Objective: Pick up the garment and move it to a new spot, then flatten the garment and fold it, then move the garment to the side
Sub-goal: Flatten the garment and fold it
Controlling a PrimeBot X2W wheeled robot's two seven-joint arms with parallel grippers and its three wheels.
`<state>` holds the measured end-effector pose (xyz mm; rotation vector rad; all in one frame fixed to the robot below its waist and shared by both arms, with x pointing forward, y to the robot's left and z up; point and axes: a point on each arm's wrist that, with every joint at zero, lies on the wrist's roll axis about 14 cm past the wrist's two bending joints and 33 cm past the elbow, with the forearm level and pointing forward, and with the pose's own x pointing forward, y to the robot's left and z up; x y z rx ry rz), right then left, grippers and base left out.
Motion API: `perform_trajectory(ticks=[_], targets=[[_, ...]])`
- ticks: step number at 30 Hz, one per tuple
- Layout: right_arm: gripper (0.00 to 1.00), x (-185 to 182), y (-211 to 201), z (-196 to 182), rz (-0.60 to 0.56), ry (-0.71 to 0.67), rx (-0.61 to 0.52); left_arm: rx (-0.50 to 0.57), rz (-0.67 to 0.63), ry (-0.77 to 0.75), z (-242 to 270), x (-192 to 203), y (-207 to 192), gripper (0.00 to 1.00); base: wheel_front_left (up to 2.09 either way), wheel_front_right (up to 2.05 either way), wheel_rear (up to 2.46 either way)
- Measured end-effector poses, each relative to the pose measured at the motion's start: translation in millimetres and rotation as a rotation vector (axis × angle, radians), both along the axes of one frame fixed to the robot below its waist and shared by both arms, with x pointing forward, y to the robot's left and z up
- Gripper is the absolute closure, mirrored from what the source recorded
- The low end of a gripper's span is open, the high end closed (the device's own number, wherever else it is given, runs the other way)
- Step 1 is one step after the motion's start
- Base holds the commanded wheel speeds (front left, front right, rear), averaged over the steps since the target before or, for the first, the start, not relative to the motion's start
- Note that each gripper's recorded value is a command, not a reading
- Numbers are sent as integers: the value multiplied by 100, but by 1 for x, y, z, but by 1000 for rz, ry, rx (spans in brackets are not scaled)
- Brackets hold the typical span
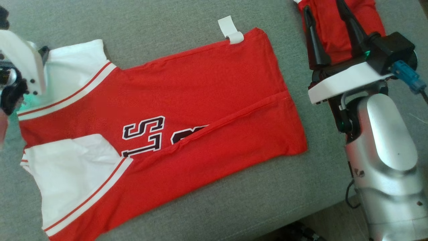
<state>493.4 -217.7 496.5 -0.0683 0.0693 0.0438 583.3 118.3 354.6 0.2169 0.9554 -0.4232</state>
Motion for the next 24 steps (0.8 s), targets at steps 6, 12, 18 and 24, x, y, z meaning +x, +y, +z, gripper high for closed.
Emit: perform_trajectory(ticks=[6, 12, 18, 24], targets=[[0, 2, -1, -3, -1, 11, -3, -52, 11, 2, 1, 0, -10, 100, 0, 0, 0], [0, 6, -10, 3, -10, 14, -20, -148, 25, -142, 27, 6, -23, 100, 0, 0, 0], [0, 14, 5, -3, 51, 62, -40, -283, 1, -401, 93, 9, -36, 100, 0, 0, 0], [0, 18, 21, -44, 102, 249, -64, -322, -4, -523, 120, -22, -24, 100, 0, 0, 0]])
